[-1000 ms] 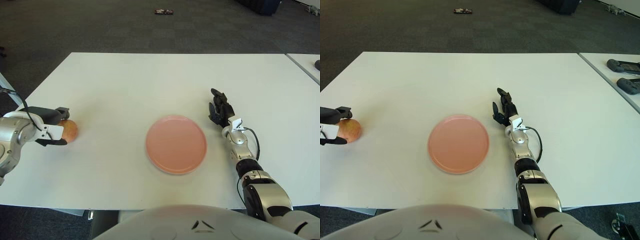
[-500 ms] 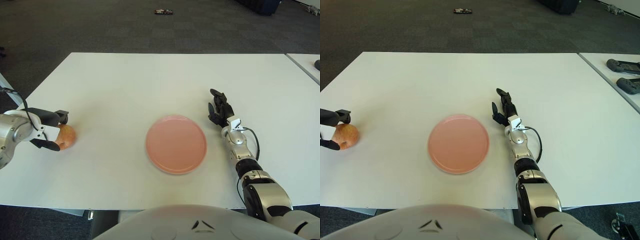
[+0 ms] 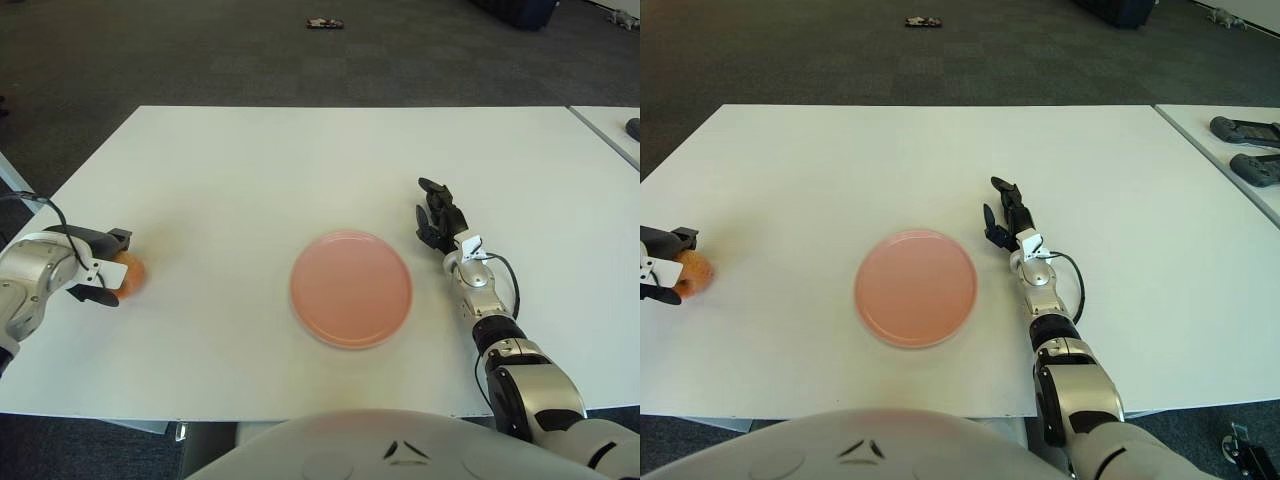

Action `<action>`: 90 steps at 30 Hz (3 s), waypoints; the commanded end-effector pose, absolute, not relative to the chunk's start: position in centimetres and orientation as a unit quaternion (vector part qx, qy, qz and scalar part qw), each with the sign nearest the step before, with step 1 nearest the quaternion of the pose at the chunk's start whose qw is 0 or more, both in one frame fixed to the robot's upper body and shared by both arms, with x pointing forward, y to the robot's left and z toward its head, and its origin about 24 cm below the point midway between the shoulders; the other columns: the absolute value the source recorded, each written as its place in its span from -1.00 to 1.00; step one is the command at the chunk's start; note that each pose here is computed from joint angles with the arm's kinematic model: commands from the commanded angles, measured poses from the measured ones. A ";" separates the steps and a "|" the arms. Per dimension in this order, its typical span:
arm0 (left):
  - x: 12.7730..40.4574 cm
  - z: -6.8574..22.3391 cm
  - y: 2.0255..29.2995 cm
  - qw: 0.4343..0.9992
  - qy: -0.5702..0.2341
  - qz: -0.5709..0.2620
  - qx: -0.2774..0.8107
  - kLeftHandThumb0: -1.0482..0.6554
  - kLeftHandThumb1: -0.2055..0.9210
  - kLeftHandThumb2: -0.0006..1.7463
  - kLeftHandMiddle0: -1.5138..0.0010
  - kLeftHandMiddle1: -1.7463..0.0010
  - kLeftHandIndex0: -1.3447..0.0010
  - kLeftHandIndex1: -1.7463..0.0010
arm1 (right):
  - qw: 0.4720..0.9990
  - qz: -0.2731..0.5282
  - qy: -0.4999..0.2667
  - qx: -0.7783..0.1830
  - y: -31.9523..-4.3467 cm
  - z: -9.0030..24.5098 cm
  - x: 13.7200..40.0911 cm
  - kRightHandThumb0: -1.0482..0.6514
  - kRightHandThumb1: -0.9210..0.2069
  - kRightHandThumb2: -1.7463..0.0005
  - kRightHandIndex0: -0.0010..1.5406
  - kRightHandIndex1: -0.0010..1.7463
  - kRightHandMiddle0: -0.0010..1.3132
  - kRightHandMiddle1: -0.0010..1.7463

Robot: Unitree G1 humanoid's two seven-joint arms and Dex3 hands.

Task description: Put the apple into the plate.

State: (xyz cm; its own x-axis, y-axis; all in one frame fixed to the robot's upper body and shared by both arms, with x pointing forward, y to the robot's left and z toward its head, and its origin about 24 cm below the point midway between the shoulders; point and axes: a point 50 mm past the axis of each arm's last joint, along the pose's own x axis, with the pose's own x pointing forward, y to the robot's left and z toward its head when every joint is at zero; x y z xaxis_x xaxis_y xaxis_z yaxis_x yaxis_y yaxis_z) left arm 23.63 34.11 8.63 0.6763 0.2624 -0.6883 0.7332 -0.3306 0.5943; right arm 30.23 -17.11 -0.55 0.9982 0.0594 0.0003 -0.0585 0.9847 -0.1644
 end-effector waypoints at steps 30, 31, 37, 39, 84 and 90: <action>23.7 6.8 34.0 0.469 0.350 -0.261 0.768 -0.85 1.00 -0.86 -0.74 -1.00 0.93 -0.44 | 0.996 0.017 0.030 -0.077 -17.6 -2.2 29.0 -0.72 -1.00 0.19 -0.73 -0.99 -1.00 -0.42; 23.8 6.8 34.0 0.468 0.351 -0.261 0.767 -0.86 1.00 -0.86 -0.75 -1.00 0.94 -0.45 | 0.996 0.017 0.030 -0.077 -17.7 -2.2 29.0 -0.72 -1.00 0.19 -0.73 -0.99 -1.00 -0.42; 23.9 6.8 33.9 0.471 0.354 -0.260 0.765 -0.89 1.00 -0.85 -0.76 -1.00 0.95 -0.44 | 0.997 0.015 0.028 -0.076 -17.7 -2.2 29.0 -0.71 -1.00 0.20 -0.74 -0.99 -1.00 -0.43; 23.9 6.8 33.9 0.472 0.353 -0.260 0.765 -0.88 1.00 -0.85 -0.76 -1.00 0.96 -0.42 | 0.997 0.015 0.028 -0.075 -17.7 -2.2 29.0 -0.71 -1.00 0.20 -0.74 -0.99 -1.00 -0.43; 23.9 6.0 33.3 0.470 0.371 -0.258 0.758 -0.63 0.76 -0.83 -0.61 -1.00 0.91 -0.65 | 0.996 0.005 0.030 -0.082 -17.9 -1.9 28.9 -0.74 -1.00 0.16 -0.73 -0.99 -1.00 -0.42; 23.8 6.0 33.3 0.484 0.376 -0.248 0.750 -0.61 0.37 -0.43 -0.60 -1.00 0.89 -0.96 | 0.996 0.012 0.031 -0.084 -18.4 -2.0 28.9 -0.72 -1.00 0.14 -0.74 -1.00 -1.00 -0.44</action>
State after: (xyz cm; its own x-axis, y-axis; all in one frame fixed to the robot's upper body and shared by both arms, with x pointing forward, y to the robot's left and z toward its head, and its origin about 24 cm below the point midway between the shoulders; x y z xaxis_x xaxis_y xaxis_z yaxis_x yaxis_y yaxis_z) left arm 24.29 33.48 6.99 0.6296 0.3278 -0.7044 0.7768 -0.2844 0.5619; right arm 29.85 -17.52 -0.46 0.9994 0.0291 0.0175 -0.0259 0.9866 -0.1613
